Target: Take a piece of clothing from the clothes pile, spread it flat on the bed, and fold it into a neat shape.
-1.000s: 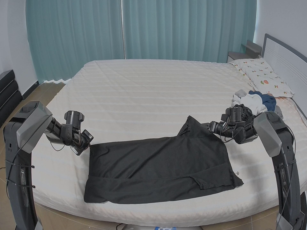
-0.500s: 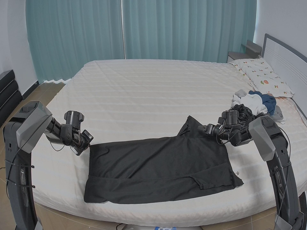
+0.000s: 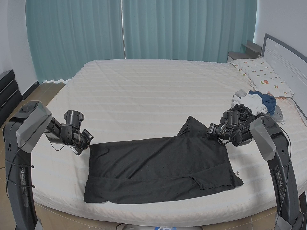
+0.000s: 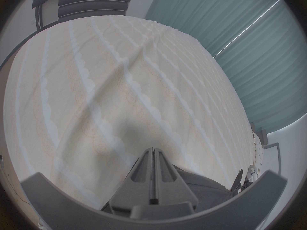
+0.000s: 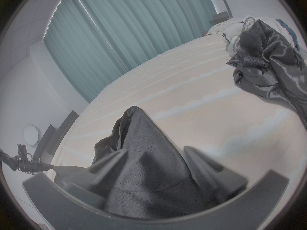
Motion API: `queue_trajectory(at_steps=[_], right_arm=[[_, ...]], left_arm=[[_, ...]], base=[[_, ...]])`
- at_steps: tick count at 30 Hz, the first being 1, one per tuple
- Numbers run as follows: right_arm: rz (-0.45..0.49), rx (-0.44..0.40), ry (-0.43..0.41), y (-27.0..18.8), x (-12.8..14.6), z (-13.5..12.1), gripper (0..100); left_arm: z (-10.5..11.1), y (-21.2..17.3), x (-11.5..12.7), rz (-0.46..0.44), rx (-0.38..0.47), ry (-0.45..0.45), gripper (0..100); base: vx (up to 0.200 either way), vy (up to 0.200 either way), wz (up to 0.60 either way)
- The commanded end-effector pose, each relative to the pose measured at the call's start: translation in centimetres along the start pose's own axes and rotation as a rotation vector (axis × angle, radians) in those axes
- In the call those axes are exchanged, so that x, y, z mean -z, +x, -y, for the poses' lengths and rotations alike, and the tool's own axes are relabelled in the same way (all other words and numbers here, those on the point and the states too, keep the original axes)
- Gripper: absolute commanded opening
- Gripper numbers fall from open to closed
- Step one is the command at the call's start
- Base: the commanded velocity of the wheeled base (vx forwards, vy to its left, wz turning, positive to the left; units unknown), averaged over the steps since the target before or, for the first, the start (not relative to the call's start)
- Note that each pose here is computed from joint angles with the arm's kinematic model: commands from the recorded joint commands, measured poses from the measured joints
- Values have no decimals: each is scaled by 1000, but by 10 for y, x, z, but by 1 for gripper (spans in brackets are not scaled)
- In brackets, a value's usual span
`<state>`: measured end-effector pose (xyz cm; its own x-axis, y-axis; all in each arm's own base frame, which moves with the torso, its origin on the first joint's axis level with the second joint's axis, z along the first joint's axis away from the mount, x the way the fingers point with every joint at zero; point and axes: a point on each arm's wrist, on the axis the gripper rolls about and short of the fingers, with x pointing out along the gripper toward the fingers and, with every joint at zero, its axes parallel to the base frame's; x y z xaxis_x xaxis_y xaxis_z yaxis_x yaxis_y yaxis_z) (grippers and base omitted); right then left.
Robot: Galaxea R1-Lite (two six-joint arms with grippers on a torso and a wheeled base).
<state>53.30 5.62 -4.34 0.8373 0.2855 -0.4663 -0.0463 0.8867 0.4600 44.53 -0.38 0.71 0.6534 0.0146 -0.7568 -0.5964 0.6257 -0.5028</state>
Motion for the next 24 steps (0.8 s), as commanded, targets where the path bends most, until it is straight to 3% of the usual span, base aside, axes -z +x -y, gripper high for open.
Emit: queue_trajectory(at_steps=[1, 24], right_arm=[[16, 6, 7, -12, -11, -2, 0], [175, -56, 53, -62, -32, -7, 0]], left_arm=[[2, -2, -1, 4, 6, 1, 0], [11, -16, -9, 37, 35, 10, 0]], base=[[0, 0, 0], [0, 0, 0]])
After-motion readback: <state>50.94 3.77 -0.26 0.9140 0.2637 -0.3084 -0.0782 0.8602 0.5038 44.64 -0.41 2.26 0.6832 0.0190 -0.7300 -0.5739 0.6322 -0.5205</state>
